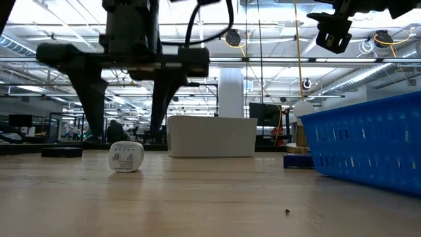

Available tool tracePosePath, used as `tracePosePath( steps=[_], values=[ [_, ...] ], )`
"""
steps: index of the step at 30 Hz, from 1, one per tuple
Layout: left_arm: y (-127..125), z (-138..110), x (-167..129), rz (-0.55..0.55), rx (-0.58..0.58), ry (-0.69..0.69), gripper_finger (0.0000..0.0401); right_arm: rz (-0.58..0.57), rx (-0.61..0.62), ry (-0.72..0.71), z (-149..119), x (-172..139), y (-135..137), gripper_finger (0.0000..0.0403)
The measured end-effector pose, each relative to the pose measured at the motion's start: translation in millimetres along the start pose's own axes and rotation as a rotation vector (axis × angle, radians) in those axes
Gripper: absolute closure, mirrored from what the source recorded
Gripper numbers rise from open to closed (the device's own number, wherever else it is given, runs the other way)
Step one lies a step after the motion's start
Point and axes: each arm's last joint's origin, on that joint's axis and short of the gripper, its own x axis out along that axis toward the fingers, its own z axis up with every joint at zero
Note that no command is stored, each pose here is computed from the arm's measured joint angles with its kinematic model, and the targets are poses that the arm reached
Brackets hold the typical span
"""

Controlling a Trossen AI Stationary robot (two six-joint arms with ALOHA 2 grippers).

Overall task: Pick & Place Office items
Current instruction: Put the green charger adapter into the gray bin

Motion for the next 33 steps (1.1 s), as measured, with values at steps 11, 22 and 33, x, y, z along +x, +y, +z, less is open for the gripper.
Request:
tracePosePath(
  steps=[11,22,33],
  values=[
    [-10,-9,31,0.021,0.014,0.043,0.0096,0.028,-0.016,-0.033,3,0,3,0.0161],
    [-11,-11,37,0.026,-0.004,0.003,0.0096,0.027,-0.009,-0.033,3,0,3,0.0161],
    [-13,-8,38,0.013,-0.022,-0.018,0.0126,0.027,-0.003,-0.033,3,0,3,0.0161]
  ],
)
